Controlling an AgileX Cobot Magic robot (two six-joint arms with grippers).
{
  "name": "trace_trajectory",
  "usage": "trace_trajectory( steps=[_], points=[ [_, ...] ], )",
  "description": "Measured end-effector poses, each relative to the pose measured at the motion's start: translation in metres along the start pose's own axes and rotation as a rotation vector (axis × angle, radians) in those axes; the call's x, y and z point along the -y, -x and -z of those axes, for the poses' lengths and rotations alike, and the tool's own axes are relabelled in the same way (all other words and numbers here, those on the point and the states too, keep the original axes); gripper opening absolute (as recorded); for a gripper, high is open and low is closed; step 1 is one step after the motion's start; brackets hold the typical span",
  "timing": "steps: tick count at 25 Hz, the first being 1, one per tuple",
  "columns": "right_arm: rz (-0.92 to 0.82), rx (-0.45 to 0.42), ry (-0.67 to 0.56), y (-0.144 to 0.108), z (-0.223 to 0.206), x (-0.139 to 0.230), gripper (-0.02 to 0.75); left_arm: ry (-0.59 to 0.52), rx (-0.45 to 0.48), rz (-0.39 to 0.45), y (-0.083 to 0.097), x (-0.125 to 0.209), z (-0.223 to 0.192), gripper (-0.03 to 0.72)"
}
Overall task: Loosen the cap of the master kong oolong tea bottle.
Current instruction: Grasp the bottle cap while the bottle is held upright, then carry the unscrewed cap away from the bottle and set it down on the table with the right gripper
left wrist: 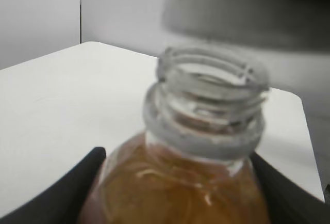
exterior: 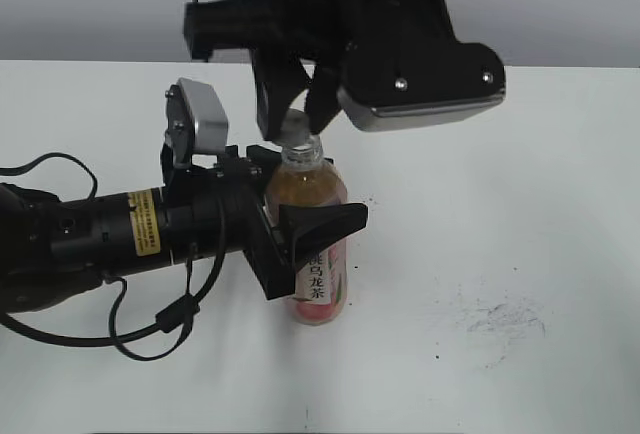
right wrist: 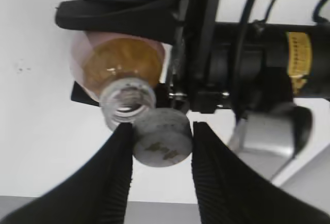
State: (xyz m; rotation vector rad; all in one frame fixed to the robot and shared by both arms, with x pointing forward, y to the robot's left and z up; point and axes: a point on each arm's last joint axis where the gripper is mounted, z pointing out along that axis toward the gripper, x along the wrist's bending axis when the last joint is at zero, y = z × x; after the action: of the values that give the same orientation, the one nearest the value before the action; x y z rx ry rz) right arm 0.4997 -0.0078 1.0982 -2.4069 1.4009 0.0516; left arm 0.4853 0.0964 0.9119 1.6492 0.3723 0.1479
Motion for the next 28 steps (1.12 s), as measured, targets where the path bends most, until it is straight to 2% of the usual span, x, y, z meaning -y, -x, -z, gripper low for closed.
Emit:
trace_trajectory(
  steps=[2,5,8,12,15,20,28],
  points=[
    [0.018,0.040,-0.020,0.004,0.007,0.000,0.269,0.000,-0.003,0.002,0.000,0.000,0.000,0.445],
    [0.003,0.036,-0.027,0.005,0.008,0.000,0.269,-0.001,-0.004,0.002,0.000,0.000,0.000,0.445],
    [-0.111,-0.043,-0.054,-0.003,0.008,0.003,0.269,-0.001,-0.005,0.003,0.000,0.000,0.000,0.445],
    [-0.383,-0.167,-0.131,-0.020,0.010,0.008,0.268,-0.001,-0.005,0.003,0.000,0.000,0.000,0.445],
    [-0.625,-0.218,-0.162,-0.044,0.007,0.011,0.268,-0.001,-0.005,0.003,0.000,0.000,0.000,0.445],
    [-1.110,-0.300,-0.162,-0.098,-0.009,0.003,0.267,-0.001,-0.005,0.004,0.000,0.000,0.000,0.445],
    [-1.783,-0.486,-0.088,-0.186,-0.054,-0.029,0.267,-0.001,-0.005,0.004,0.000,0.000,0.000,0.445]
  ],
)
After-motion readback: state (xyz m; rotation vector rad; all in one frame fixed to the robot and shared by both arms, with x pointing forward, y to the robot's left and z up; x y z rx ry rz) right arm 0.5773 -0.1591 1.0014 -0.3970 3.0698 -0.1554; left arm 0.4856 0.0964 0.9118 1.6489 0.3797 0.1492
